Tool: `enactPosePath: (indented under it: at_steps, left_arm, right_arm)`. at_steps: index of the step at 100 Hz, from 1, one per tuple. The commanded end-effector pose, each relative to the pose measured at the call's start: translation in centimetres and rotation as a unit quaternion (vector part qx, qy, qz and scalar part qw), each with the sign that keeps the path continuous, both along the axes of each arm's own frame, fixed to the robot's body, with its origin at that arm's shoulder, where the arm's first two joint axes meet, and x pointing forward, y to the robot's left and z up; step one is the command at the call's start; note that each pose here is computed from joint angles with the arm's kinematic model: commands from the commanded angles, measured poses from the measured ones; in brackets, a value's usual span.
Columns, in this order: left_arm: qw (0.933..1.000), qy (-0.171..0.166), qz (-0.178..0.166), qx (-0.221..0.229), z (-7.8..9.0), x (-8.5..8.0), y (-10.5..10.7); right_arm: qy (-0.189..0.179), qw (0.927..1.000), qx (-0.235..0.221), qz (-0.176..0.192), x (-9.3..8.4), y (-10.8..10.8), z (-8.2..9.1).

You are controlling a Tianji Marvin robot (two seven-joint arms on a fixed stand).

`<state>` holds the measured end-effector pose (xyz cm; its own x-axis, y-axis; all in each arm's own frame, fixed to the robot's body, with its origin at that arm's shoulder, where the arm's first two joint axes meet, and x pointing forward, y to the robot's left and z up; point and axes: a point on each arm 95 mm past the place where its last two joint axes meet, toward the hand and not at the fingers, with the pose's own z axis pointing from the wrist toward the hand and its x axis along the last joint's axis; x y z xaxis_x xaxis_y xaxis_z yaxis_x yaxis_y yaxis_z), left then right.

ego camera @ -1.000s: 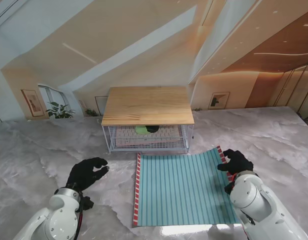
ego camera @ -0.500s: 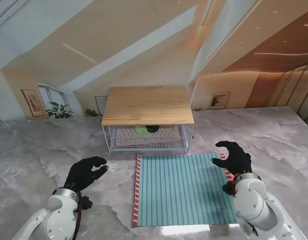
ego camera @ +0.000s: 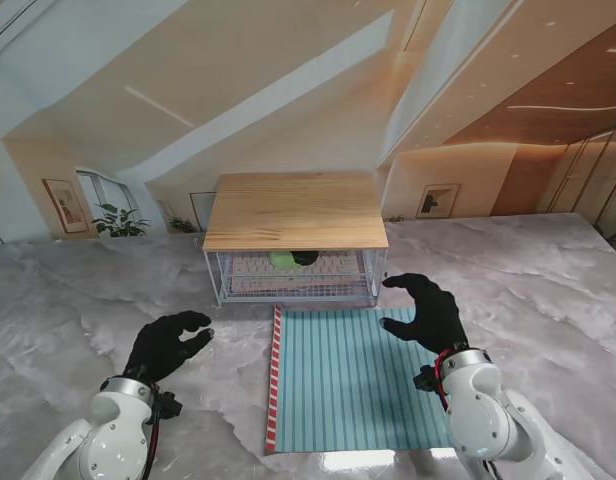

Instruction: Unroll the mouse pad and set up the keyboard and mouse from the tabletop organizer

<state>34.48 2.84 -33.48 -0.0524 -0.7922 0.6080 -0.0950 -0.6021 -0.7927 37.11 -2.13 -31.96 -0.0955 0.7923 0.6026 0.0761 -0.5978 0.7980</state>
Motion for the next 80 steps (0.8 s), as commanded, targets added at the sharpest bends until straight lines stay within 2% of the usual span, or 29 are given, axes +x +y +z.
enactPosePath:
  at_steps: [1, 36, 61, 80]
  left_arm:
    - [1.0000, -0.002, -0.007, -0.003, 0.2, -0.3, -0.3]
    - [0.9997, -0.023, -0.008, -0.002, 0.6, -0.9, 0.5]
    - [0.9996, -0.025, -0.009, -0.001, 0.7, -1.3, 1.0]
    - [0.9997, -0.024, -0.009, 0.001, 0.6, -1.4, 1.4]
  right_arm:
    - [-0.005, 0.9996, -0.004, 0.026, 0.4, 1.4, 0.2]
    - [-0.022, 0.9938, -0.035, 0.103, 3.1, 6.6, -0.3]
    - [-0.026, 0.9863, -0.081, 0.141, 5.6, 9.9, -1.1]
    - [-0.035, 0.9799, -0.121, 0.154, 7.1, 11.7, -1.4]
